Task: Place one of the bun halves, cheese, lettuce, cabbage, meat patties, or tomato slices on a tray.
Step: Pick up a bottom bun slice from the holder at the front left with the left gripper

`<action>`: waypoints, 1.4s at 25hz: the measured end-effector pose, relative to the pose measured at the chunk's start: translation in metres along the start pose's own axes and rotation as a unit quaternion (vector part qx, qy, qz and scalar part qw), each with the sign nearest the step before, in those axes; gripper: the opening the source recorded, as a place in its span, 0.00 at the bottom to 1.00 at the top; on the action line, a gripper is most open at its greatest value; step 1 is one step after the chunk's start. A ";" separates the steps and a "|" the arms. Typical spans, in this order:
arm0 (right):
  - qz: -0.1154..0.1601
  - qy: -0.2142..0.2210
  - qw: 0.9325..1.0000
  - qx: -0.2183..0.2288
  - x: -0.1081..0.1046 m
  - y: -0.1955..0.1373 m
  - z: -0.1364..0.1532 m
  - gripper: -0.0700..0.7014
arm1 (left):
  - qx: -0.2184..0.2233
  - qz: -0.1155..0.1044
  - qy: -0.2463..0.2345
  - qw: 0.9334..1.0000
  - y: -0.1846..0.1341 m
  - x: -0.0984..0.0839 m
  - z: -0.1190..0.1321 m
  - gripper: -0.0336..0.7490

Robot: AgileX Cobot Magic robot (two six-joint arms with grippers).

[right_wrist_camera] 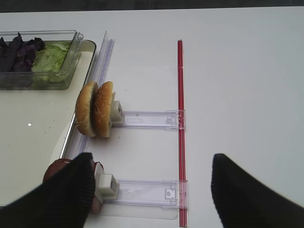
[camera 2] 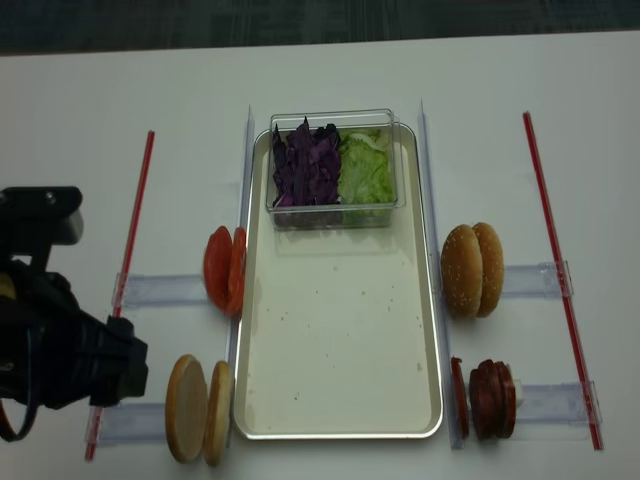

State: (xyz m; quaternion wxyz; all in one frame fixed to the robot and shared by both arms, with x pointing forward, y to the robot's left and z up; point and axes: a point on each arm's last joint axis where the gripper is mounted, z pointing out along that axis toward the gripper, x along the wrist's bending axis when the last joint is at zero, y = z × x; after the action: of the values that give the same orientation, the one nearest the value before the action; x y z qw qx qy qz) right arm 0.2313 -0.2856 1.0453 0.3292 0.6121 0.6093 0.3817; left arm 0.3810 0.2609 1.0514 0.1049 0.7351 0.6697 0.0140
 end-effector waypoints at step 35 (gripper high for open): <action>0.001 0.000 1.000 0.002 0.000 0.000 0.000 0.79 | 0.040 -0.008 0.066 0.997 0.030 -0.102 0.080 0.61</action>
State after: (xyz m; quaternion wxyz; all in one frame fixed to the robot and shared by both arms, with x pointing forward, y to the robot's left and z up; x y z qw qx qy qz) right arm 0.2311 -0.2855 1.0450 0.3275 0.6133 0.6095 0.3808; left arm 0.4129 0.1467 0.9903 0.0316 0.7308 0.6810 0.0349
